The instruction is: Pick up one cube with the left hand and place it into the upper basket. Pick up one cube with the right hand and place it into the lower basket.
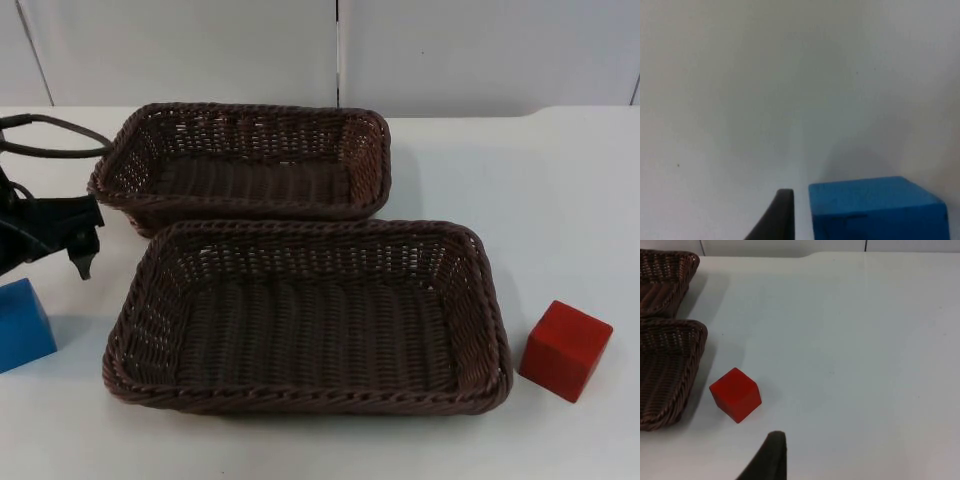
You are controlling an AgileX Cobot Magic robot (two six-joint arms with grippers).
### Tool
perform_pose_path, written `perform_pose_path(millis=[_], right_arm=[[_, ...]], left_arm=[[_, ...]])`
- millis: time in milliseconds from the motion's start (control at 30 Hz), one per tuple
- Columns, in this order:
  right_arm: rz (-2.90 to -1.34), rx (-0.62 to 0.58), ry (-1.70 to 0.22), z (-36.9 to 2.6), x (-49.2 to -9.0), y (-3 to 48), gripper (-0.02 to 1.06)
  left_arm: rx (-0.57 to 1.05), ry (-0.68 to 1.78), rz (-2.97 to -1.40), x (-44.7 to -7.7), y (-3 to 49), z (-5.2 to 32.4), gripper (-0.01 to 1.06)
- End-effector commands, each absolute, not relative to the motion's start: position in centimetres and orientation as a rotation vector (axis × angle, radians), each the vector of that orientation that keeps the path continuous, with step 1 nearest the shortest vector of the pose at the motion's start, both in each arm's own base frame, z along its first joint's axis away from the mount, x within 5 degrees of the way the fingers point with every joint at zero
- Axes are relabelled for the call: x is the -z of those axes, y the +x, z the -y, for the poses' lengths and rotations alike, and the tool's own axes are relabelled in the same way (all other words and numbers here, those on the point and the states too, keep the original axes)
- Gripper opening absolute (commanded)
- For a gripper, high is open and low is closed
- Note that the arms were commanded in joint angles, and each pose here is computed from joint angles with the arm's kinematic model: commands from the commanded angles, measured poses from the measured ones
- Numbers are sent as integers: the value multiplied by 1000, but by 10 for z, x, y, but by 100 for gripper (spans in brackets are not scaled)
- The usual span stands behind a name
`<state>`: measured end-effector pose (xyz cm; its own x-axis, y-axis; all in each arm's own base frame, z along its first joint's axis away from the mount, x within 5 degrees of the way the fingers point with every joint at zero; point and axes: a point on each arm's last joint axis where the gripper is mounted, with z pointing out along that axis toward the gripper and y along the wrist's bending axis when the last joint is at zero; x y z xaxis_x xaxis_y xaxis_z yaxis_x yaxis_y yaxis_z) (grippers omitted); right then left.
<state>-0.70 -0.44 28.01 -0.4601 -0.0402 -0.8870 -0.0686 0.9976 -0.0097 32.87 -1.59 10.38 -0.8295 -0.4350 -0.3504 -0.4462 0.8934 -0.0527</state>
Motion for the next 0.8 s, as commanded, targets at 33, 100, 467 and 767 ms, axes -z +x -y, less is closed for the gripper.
perform_pose_path(millis=[33, 100, 467, 767], right_arm=[[-2048, -36, -87, 4, -281, -6, 105], [-2048, -36, -87, 4, -281, -6, 105], [-2048, -36, -87, 4, -281, -6, 105], [-2048, -36, -87, 4, -281, -6, 105]], left_arm=[[-38, -672, -2732, -93, 329, 17, 98], [-34, -713, -2766, -81, 327, 18, 98], [-57, -736, -2789, -83, 323, 18, 5], [159, -759, -2661, -132, 325, 31, 0]])
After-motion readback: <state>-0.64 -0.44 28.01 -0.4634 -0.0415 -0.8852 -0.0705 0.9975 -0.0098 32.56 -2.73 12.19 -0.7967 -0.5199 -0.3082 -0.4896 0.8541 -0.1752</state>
